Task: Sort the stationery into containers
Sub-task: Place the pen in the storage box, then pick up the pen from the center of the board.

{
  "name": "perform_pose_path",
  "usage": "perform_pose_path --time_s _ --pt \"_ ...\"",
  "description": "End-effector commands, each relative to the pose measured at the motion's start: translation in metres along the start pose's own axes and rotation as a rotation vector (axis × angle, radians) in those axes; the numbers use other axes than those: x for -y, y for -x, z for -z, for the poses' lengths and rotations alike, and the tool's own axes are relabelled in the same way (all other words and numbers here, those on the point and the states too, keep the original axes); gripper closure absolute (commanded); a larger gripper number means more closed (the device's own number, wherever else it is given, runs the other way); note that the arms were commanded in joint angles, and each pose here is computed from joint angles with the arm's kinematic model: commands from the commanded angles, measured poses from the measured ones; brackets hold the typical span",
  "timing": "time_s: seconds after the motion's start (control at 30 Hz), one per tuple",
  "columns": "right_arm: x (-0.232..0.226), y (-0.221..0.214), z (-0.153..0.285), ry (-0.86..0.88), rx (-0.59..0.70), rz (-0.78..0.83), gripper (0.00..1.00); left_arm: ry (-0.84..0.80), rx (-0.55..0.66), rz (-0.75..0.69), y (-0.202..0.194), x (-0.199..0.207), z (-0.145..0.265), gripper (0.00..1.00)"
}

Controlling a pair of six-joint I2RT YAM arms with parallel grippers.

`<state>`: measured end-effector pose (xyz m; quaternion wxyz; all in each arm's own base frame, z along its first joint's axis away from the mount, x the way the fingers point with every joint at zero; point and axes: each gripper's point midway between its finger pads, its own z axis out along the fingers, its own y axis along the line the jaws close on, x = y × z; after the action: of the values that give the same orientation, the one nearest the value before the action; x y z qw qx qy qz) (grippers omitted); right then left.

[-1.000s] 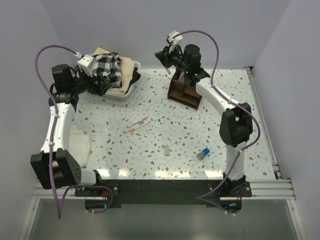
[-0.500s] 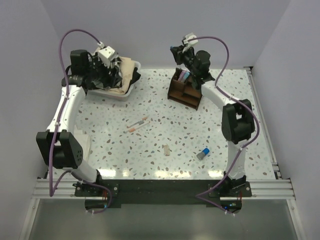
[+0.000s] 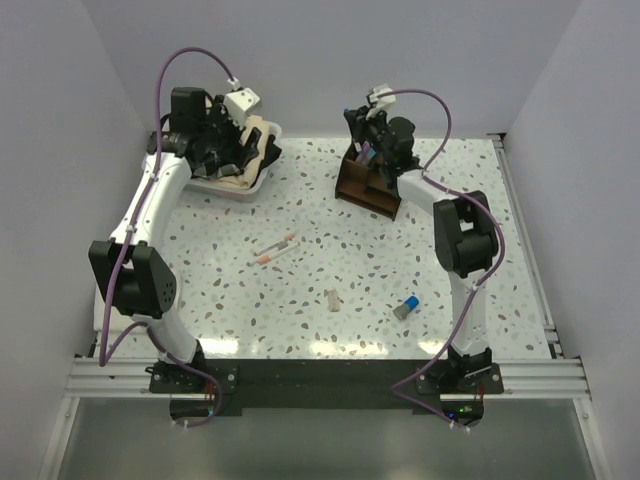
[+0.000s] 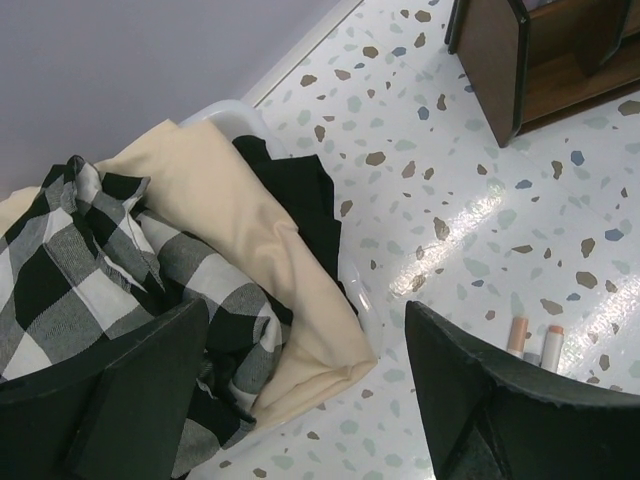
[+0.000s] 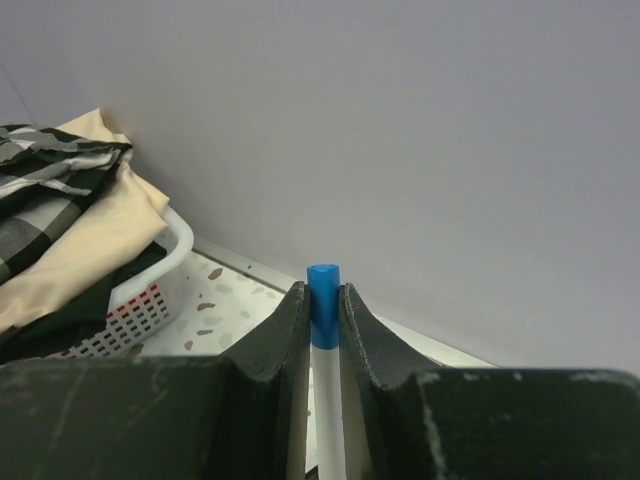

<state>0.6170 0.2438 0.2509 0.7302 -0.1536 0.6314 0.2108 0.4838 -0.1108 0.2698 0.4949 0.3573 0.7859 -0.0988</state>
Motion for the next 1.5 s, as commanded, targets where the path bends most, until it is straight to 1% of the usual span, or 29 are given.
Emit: perform_pose_path --time_s 0.0,0.23,0.4,0.47,0.5,0.57,0.6,0.63,0.67,0.73,0.77,0.83,0.87,0.93,0.97,1.03,1.07,1.1,1.17,1.2,1.23,1.27,1.3,1.37,1.4,1.43,1.47 --pt "0.004 0.018 -0.002 -0.021 0.11 -0.016 1.0 0.031 0.002 -0.022 0.008 -0.008 0.003 0.16" --pt "0.005 0.004 0.004 -0.029 0.098 -0.011 1.0 0.028 -0.012 -0.021 0.003 -0.005 0.003 0.16" --pt "0.005 -0.001 0.013 -0.04 0.063 0.0 0.95 0.015 -0.007 -0.012 0.002 -0.001 0.001 0.16" --pt "0.006 0.007 0.018 -0.047 0.072 0.015 0.87 0.011 0.0 -0.013 0.005 0.0 0.001 0.16" --pt "0.007 0.003 0.022 -0.054 0.065 0.02 0.84 0.01 0.005 -0.015 0.006 0.0 0.001 0.16" --pt "0.008 0.013 0.026 -0.069 0.078 0.032 0.75 0.008 0.007 -0.019 0.007 0.001 0.001 0.16" --pt "0.009 0.009 0.03 -0.073 0.069 0.034 0.71 0.007 0.007 -0.021 0.007 0.002 0.002 0.16" --pt "0.008 0.01 0.031 -0.07 0.067 0.035 0.64 0.004 0.012 -0.024 0.009 0.003 0.003 0.16" --pt "0.006 0.02 0.033 -0.068 0.079 0.035 0.61 0.004 0.015 -0.025 0.009 0.004 0.003 0.16" --pt "0.003 0.022 0.036 -0.056 0.071 0.029 0.55 -0.009 0.025 -0.028 0.011 0.007 0.003 0.16" --pt "0.002 0.035 0.038 -0.053 0.087 0.032 0.54 -0.017 0.028 -0.037 0.012 0.01 0.002 0.16" --pt "0.0 0.044 0.042 -0.049 0.082 0.028 0.53 -0.035 0.032 -0.063 0.014 0.016 0.0 0.14" --pt "-0.003 0.064 0.045 -0.045 0.106 0.032 0.53 -0.06 0.036 -0.098 0.017 0.024 -0.001 0.14" --pt "-0.006 0.075 0.051 -0.04 0.097 0.037 0.52 -0.128 0.041 -0.123 0.018 0.042 -0.003 0.14" --pt "-0.007 0.086 0.054 -0.042 0.104 0.049 0.52 -0.168 0.045 -0.161 0.021 0.056 -0.007 0.17" --pt "-0.009 0.112 0.066 -0.053 0.112 0.06 0.52 -0.246 0.02 -0.184 0.015 0.079 -0.009 0.2" --pt "-0.008 0.115 0.072 -0.061 0.101 0.061 0.52 -0.291 0.01 -0.209 0.014 0.095 -0.012 0.22" --pt "-0.011 0.129 0.082 -0.066 0.093 0.06 0.52 -0.327 -0.019 -0.199 0.005 0.107 -0.013 0.23" --pt "-0.011 0.127 0.094 -0.07 0.048 0.066 0.51 -0.387 -0.039 -0.201 -0.003 0.131 -0.015 0.26" --pt "-0.014 0.129 0.106 -0.069 -0.001 0.066 0.49 -0.416 -0.069 -0.186 -0.016 0.143 -0.015 0.27" --pt "-0.014 0.123 0.112 -0.073 -0.042 0.061 0.46 -0.443 -0.083 -0.177 -0.021 0.157 -0.016 0.28" --pt "-0.013 0.101 0.125 -0.087 -0.147 0.044 0.39 -0.469 -0.121 -0.158 -0.038 0.167 -0.017 0.29" --pt "-0.01 0.101 0.135 -0.099 -0.179 0.039 0.31 -0.475 -0.139 -0.148 -0.045 0.174 -0.018 0.3" --pt "-0.013 0.083 0.151 -0.068 -0.277 0.016 0.25 -0.494 -0.192 -0.122 -0.066 0.188 -0.021 0.35" --pt "-0.011 0.062 0.166 -0.062 -0.378 -0.012 0.23 -0.487 -0.226 -0.121 -0.076 0.19 -0.023 0.37" --pt "-0.013 0.058 0.176 -0.037 -0.413 0.006 0.22 -0.485 -0.25 -0.122 -0.083 0.193 -0.025 0.39" --pt "-0.02 0.041 0.19 0.002 -0.494 -0.016 0.22 -0.485 -0.279 -0.119 -0.093 0.195 -0.026 0.43"
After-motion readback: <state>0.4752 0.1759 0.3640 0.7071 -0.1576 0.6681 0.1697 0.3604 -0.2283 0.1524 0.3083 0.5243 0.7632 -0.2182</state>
